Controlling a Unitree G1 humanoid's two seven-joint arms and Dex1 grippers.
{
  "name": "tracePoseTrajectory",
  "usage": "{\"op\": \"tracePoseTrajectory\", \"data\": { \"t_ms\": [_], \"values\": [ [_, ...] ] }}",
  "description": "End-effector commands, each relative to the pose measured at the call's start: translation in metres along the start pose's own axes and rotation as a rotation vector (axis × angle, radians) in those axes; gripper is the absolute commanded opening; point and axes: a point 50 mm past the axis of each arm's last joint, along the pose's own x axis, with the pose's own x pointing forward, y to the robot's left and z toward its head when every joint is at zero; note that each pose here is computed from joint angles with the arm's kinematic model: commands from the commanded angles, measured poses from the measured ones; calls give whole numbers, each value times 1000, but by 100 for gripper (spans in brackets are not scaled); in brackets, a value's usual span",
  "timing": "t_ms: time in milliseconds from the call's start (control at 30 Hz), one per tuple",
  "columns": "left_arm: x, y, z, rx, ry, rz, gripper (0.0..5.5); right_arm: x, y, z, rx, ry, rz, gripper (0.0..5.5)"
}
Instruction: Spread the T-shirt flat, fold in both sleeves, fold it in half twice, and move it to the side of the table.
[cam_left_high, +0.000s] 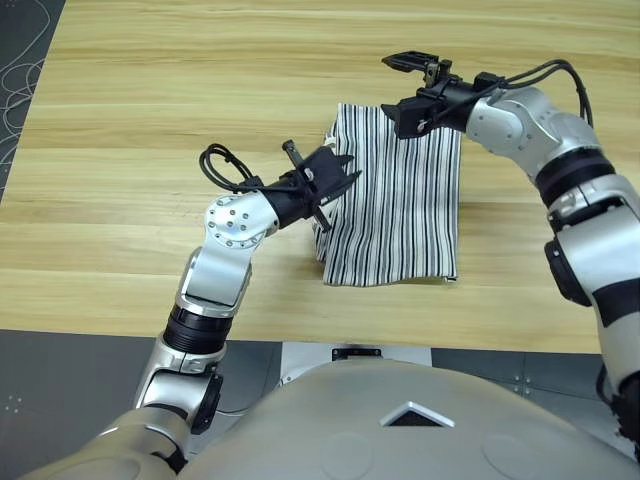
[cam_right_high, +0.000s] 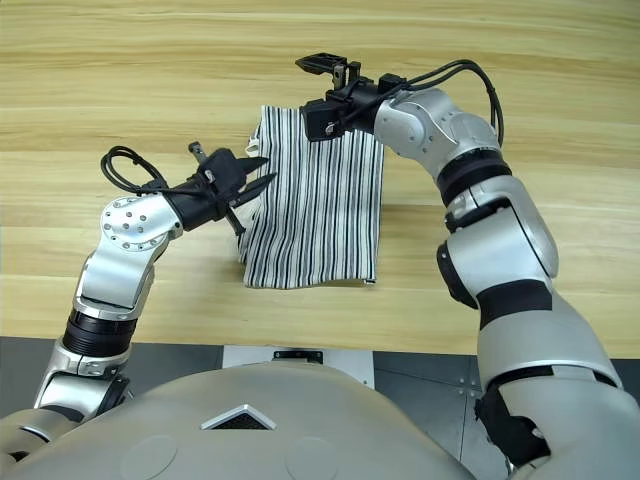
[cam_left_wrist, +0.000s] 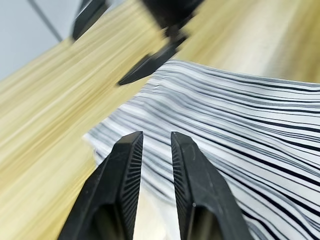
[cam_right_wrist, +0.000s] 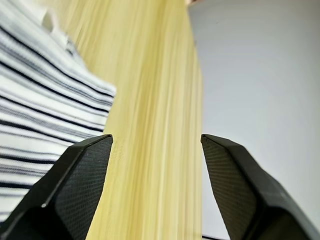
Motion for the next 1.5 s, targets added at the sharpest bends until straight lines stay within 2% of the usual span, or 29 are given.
{"op": "tracePoseTrajectory", "data": {
  "t_ms": [33,167,267,367,433,500,567,633,733,833,967,1067,1233,1500],
  "values": [
    [-13,3,12,-24,-30,66,103,-20,6,0,28,-16,-3,327],
    [-16,-1,30,-3,-92,46,103,-28,10,8,59,-33,-12,327],
    [3,-3,27,13,-129,-21,103,-36,28,18,151,-52,-1,327],
    [32,7,-9,-6,-72,-77,103,-50,44,17,267,-43,-43,327],
    [33,24,-29,20,-82,-61,103,-66,46,15,273,-69,-80,327],
    [18,47,-37,120,-114,-16,103,-88,44,13,215,-100,-114,327],
    [-13,75,-29,342,-171,-20,103,-123,39,5,50,-75,-83,327],
    [-40,95,-27,584,-153,-44,103,-155,34,1,-120,-46,-25,327],
    [-68,99,-31,868,-104,-157,103,-187,37,0,-384,-10,132,327],
    [-90,90,-49,1121,1,-370,103,-204,58,-7,-547,-9,292,327],
    [-97,76,-70,1203,38,-551,103,-211,89,-4,-607,-131,437,327],
    [-97,61,-87,1198,36,-647,103,-205,97,-1,-627,-236,482,327],
    [-80,52,-97,1153,-13,-666,103,-191,98,7,-611,-331,471,327],
    [-41,34,-89,1109,-167,-643,103,-160,93,17,-599,-397,414,327]
  ]
}}
